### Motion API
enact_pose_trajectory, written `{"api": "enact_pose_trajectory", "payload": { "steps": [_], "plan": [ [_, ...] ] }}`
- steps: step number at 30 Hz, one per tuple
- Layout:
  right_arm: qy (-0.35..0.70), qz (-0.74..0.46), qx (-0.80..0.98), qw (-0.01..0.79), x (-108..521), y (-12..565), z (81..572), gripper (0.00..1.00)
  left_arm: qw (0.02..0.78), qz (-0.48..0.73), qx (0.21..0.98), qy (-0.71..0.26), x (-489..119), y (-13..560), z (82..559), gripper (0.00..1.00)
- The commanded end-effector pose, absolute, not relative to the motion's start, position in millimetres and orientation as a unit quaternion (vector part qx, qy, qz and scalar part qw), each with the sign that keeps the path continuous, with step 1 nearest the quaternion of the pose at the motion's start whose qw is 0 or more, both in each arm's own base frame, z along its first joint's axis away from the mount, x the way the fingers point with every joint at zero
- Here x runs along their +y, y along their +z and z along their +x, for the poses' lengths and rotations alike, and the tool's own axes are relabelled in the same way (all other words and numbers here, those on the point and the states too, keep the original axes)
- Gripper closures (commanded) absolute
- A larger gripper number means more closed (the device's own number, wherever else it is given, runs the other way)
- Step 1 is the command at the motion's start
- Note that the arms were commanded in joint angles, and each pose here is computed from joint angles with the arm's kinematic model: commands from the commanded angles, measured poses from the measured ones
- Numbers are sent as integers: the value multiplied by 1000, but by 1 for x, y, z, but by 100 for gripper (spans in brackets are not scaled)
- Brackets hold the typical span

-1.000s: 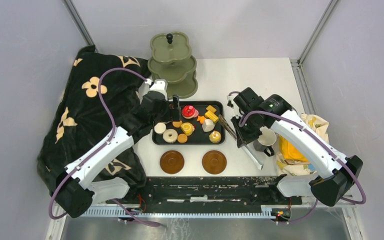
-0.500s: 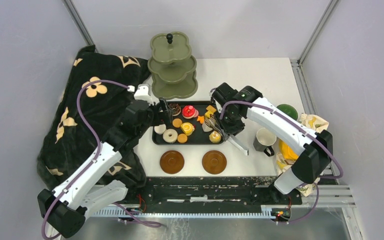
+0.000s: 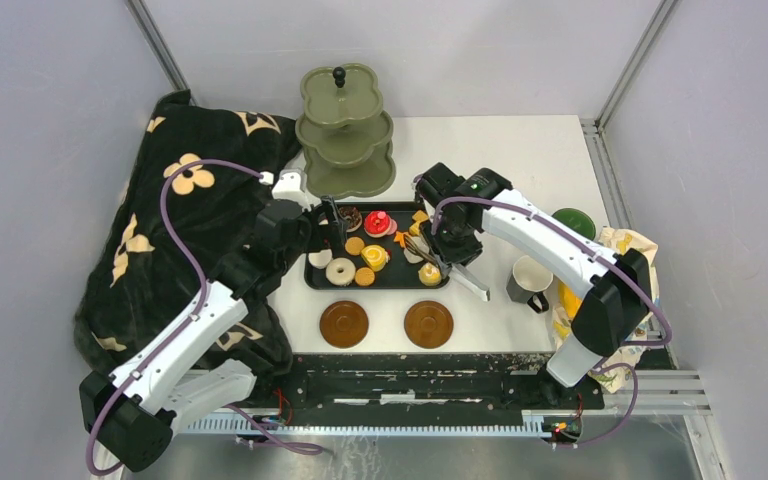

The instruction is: Serve the afternoon tea

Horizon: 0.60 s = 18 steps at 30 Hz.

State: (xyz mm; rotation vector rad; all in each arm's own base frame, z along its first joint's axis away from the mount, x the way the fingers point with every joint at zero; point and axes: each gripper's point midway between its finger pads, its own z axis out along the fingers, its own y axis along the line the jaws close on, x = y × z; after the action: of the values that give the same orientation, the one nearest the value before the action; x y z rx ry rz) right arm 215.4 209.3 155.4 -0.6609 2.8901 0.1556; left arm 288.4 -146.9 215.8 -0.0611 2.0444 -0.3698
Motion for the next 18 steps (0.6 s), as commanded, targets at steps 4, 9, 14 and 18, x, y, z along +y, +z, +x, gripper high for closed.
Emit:
{"api": "enact_pose_trajectory", "payload": {
  "steps": [4,9,14,18],
  "plan": [
    [55,-208,969,120,221,158,233,51,527,-46,834,-158,-146,224,297,1],
    [35,-206,969,130,218,156,236,51,524,-43,835,-162,-148,221,296,1],
    [23,-223,968,110,217,153,232,51,516,-29,838,-173,-155,218,296,1],
    [3,-229,967,113,213,156,232,50,511,-26,840,-180,-159,216,296,1]
  ]
}}
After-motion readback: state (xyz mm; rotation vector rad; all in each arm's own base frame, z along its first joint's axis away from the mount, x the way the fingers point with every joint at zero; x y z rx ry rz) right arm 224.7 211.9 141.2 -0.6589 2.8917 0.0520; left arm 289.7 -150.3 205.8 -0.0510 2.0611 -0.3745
